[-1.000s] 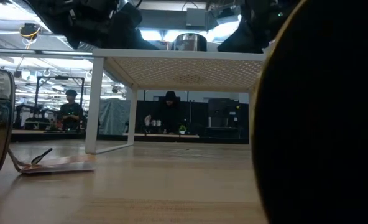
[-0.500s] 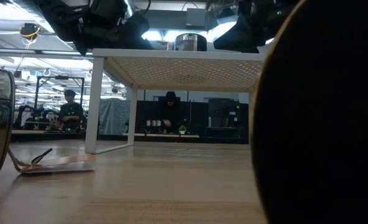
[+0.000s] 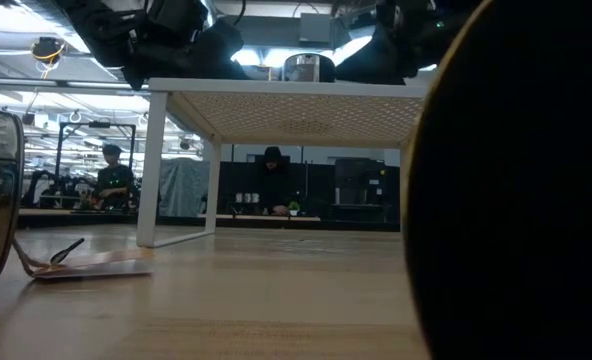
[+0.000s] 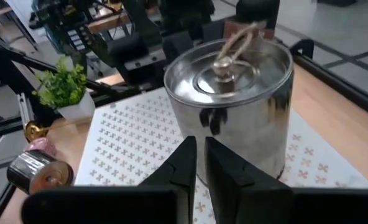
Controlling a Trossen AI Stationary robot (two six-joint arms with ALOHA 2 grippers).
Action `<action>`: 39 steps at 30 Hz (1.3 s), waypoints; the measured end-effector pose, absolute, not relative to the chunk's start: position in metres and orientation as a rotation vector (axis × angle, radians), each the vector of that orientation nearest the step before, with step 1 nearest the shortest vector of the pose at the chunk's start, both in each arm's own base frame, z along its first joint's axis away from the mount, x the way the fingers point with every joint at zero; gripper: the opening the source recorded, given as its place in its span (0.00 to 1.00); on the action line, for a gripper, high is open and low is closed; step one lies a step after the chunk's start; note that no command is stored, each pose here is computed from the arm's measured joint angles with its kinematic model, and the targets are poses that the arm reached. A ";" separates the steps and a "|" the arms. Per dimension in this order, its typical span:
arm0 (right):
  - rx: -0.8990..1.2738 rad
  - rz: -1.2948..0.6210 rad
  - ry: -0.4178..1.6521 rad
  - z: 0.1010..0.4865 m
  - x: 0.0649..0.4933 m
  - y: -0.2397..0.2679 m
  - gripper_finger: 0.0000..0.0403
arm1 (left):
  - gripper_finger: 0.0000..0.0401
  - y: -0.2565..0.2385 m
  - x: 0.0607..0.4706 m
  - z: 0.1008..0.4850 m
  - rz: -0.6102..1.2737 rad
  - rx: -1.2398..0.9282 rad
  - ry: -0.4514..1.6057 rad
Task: Pick & Place candle stick holders
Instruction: Put the middle big silver scented candle on the shelf
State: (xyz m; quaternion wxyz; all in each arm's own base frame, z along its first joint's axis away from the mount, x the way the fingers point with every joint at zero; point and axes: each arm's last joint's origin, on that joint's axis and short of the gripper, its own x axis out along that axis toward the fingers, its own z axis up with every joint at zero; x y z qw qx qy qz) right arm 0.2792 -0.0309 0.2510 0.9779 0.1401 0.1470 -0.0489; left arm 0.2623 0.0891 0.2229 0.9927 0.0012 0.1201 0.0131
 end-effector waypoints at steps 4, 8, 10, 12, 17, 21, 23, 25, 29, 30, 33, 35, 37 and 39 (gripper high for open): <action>0.282 -0.099 0.293 0.256 0.281 -0.031 0.09 | 0.01 0.085 0.264 0.223 0.002 0.004 0.241; 0.279 -0.099 0.292 0.256 0.281 -0.031 0.09 | 0.00 0.082 0.265 0.223 -0.009 0.006 0.241; 0.276 -0.119 0.294 0.255 0.280 -0.032 0.09 | 0.00 0.081 0.265 0.223 -0.013 0.008 0.242; 0.271 -0.152 0.294 0.255 0.280 -0.033 0.09 | 0.01 0.080 0.265 0.223 -0.015 0.008 0.241; 0.264 -0.165 0.295 0.255 0.280 -0.033 0.09 | 0.00 0.080 0.265 0.223 -0.032 0.006 0.239; 0.259 -0.177 0.295 0.255 0.280 -0.034 0.09 | 0.01 0.079 0.265 0.223 -0.046 0.005 0.238; 0.259 -0.178 0.298 0.255 0.280 -0.034 0.09 | 0.00 0.079 0.265 0.223 -0.045 0.005 0.238; 0.260 -0.179 0.310 0.254 0.279 -0.034 0.09 | 0.00 0.079 0.265 0.223 -0.045 0.005 0.238; 0.267 -0.187 0.323 0.257 0.274 -0.034 0.09 | 0.01 0.079 0.265 0.223 -0.045 0.006 0.235; 0.273 -0.191 0.325 0.258 0.273 -0.035 0.09 | 0.00 0.079 0.265 0.223 -0.045 0.008 0.235; 0.289 -0.198 0.336 0.260 0.269 -0.035 0.09 | 0.00 0.079 0.265 0.223 -0.046 0.015 0.234; 0.295 -0.200 0.345 0.260 0.267 -0.034 0.09 | 0.01 0.079 0.265 0.223 -0.046 0.017 0.231; 0.295 -0.201 0.357 0.259 0.266 -0.034 0.09 | 0.00 0.079 0.265 0.224 -0.046 0.024 0.224; 0.296 -0.202 0.362 0.259 0.266 -0.034 0.09 | 0.00 0.079 0.266 0.225 -0.046 0.031 0.214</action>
